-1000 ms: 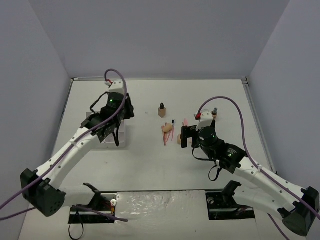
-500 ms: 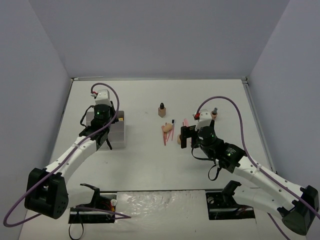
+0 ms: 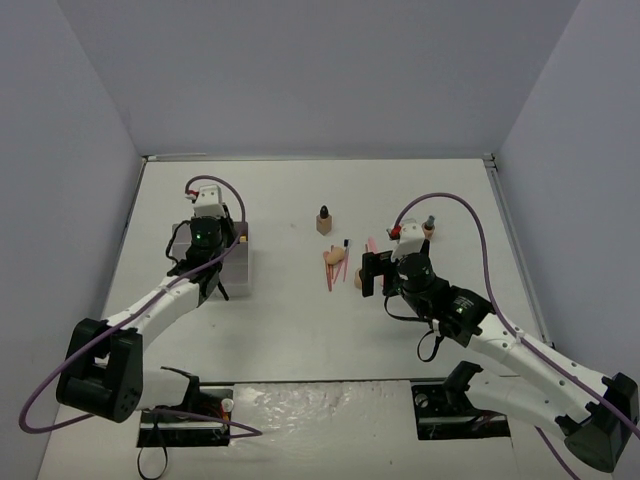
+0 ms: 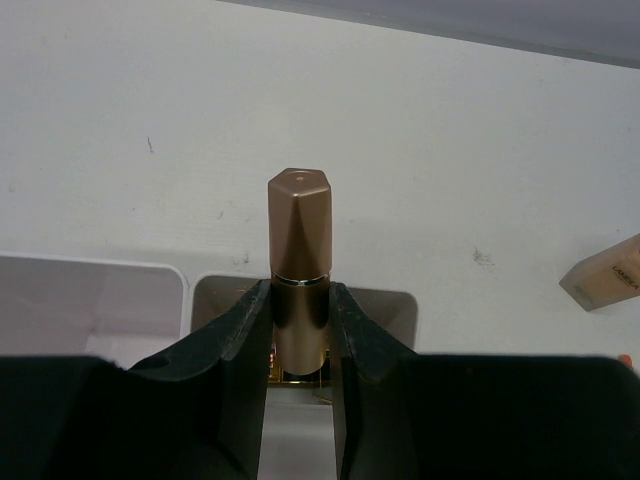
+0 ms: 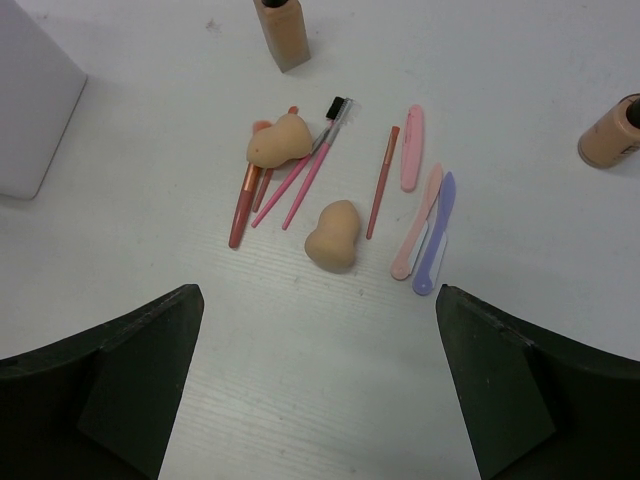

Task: Organize the makeup

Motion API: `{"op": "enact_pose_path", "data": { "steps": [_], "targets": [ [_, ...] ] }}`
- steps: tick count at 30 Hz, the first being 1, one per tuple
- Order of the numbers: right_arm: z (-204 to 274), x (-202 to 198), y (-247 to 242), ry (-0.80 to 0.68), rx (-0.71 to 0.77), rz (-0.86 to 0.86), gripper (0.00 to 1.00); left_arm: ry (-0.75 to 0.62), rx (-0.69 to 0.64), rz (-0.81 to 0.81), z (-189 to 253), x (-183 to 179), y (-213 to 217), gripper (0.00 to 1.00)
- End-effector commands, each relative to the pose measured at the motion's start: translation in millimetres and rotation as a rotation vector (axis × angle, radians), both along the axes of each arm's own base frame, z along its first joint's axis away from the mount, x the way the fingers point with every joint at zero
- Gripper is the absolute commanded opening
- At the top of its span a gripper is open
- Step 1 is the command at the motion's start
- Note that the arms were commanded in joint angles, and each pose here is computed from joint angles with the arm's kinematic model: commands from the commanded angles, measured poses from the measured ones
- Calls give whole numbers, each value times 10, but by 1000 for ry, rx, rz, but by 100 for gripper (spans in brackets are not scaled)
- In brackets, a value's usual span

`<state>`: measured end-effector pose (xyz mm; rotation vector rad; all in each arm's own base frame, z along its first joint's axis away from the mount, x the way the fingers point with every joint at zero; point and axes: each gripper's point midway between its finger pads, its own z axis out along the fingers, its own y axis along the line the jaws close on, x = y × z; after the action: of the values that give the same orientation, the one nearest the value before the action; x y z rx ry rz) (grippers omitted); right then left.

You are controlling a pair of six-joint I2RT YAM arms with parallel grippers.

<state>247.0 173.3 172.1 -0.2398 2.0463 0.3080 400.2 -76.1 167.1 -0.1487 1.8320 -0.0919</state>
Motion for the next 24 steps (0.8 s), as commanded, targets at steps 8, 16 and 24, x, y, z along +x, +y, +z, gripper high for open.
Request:
{"op": "enact_pose_path", "data": {
  "steps": [8, 16, 24],
  "targets": [
    [212, 85, 52, -59, 46, -3, 100, -163, -59, 35, 386, 80, 53, 31],
    [221, 86, 73, -56, 52, 2, 100, -162, -70, 23, 431, 40, 38, 47],
    [255, 94, 71, -61, 63, -5, 100, -89, -101, -106, 767, -72, -194, 71]
  ]
}}
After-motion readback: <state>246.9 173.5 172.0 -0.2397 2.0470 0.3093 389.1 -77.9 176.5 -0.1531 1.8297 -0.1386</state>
